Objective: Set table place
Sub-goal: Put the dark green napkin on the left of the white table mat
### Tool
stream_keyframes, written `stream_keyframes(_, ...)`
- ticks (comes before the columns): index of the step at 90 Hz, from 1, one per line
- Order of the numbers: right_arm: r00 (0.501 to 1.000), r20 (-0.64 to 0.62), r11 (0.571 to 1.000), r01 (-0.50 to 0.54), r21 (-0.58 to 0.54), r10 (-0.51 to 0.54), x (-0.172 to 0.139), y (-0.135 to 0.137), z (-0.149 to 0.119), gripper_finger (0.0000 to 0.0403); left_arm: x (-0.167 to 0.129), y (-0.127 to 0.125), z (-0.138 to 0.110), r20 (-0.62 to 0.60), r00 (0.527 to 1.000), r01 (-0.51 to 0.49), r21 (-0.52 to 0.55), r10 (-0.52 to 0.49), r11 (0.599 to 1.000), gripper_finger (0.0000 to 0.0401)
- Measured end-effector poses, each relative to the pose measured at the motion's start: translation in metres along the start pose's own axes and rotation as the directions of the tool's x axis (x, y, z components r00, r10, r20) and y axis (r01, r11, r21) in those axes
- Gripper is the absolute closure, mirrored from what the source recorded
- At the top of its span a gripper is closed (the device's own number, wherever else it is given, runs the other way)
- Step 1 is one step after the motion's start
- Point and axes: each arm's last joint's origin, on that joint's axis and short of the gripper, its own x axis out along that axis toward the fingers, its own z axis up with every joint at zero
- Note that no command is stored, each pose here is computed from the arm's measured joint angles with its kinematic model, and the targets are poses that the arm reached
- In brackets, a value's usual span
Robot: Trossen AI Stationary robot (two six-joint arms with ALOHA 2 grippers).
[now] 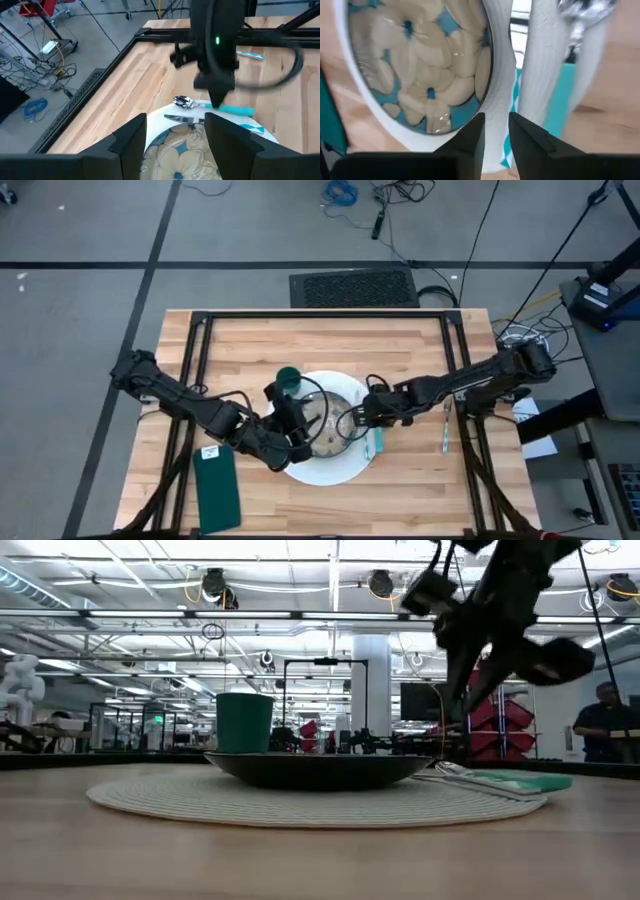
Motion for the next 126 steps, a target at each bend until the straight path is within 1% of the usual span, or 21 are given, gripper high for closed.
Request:
stream_keyframes(9, 0.999, 0.04, 0.999, -0.028, -0.034, 0.029, -0.028, -0.001, 0.002, 0.0348, 0.0, 0.0, 0.0, 0.002, 1.0, 0.005, -0.004, -0.005, 1.0, 0.0216)
stream_keyframes(18, 0.998, 0.069, 0.999, -0.011, -0.043, 0.014, -0.054, -0.008, 0.004, 0.0358, 0.0, -0.001, 0.002, 0.012, 1.0, 0.014, -0.018, -0.014, 1.0, 0.0216)
stream_keyframes(24, 0.997, 0.073, 0.999, 0.024, -0.043, -0.021, -0.068, -0.017, 0.004, 0.0365, 0.0, -0.002, 0.004, 0.027, 0.999, 0.023, -0.038, -0.021, 0.999, 0.0216)
stream_keyframes(35, 0.991, 0.064, 0.992, 0.118, -0.048, -0.115, -0.085, -0.037, 0.0, 0.0376, 0.002, -0.001, 0.008, 0.051, 0.998, 0.029, -0.069, -0.025, 0.997, 0.0216)
stream_keyframes(47, 0.966, 0.055, 0.965, 0.257, -0.046, -0.254, -0.095, -0.056, -0.005, 0.0385, 0.006, 0.001, 0.013, 0.074, 0.997, 0.032, -0.111, -0.024, 0.993, 0.0216)
stream_keyframes(55, 0.925, 0.05, 0.925, 0.378, -0.044, -0.376, -0.099, -0.067, -0.007, 0.0388, 0.009, 0.004, 0.016, 0.087, 0.996, 0.039, -0.139, -0.027, 0.99, 0.0216)
stream_keyframes(64, 0.87, 0.007, 0.857, 0.488, -0.165, -0.494, -0.098, -0.074, -0.008, 0.0392, 0.013, 0.006, 0.018, 0.086, 0.996, 0.045, -0.152, -0.032, 0.987, 0.0216)
stream_keyframes(71, 0.821, -0.037, 0.805, 0.55, -0.222, -0.57, -0.095, -0.076, -0.01, 0.0397, 0.016, 0.01, 0.019, 0.08, 0.996, 0.041, -0.157, -0.028, 0.987, 0.0216)
stream_keyframes(80, 0.774, -0.083, 0.748, 0.57, -0.34, -0.628, -0.084, -0.075, -0.011, 0.0402, 0.021, 0.014, 0.02, 0.076, 0.997, 0.023, -0.166, -0.011, 0.986, 0.0216)
stream_keyframes(83, 0.749, -0.117, 0.73, 0.578, -0.365, -0.652, -0.078, -0.077, -0.011, 0.0402, 0.022, 0.016, 0.02, 0.075, 0.997, 0.018, -0.169, -0.006, 0.986, 0.0216)
stream_keyframes(90, 0.679, -0.189, 0.688, 0.606, -0.399, -0.709, -0.063, -0.085, -0.013, 0.0402, 0.025, 0.018, 0.021, 0.072, 0.997, 0.01, -0.173, 0.002, 0.985, 0.0216)
stream_keyframes(96, 0.619, -0.214, 0.645, 0.645, -0.411, -0.756, -0.048, -0.096, -0.014, 0.0403, 0.026, 0.02, 0.021, 0.067, 0.998, 0.018, -0.175, -0.006, 0.984, 0.0216)
stream_keyframes(100, 0.59, -0.215, 0.62, 0.668, -0.412, -0.778, -0.04, -0.105, -0.015, 0.0403, 0.027, 0.02, 0.021, 0.063, 0.998, 0.031, -0.176, -0.02, 0.984, 0.0216)
stream_keyframes(103, 0.578, -0.218, 0.611, 0.676, -0.412, -0.787, -0.035, -0.111, -0.015, 0.0403, 0.028, 0.02, 0.021, 0.059, 0.998, 0.043, -0.176, -0.033, 0.983, 0.0216)
stream_keyframes(108, 0.571, -0.226, 0.608, 0.675, -0.417, -0.789, -0.026, -0.12, -0.016, 0.0403, 0.028, 0.02, 0.021, 0.053, 0.997, 0.064, -0.176, -0.055, 0.982, 0.0216)
stream_keyframes(111, 0.569, -0.213, 0.601, 0.687, -0.409, -0.795, -0.024, -0.119, -0.017, 0.0403, 0.028, 0.02, 0.021, 0.051, 0.997, 0.072, -0.175, -0.064, 0.982, 0.0216)
stream_keyframes(121, 0.642, -0.182, 0.645, 0.623, -0.443, -0.745, -0.023, -0.11, -0.019, 0.0403, 0.028, 0.02, 0.021, 0.049, 0.996, 0.077, -0.174, -0.069, 0.982, 0.0216)
stream_keyframes(126, 0.693, -0.186, 0.686, 0.568, -0.455, -0.697, -0.022, -0.101, -0.019, 0.0403, 0.028, 0.02, 0.021, 0.046, 0.997, 0.075, -0.171, -0.068, 0.982, 0.0216)
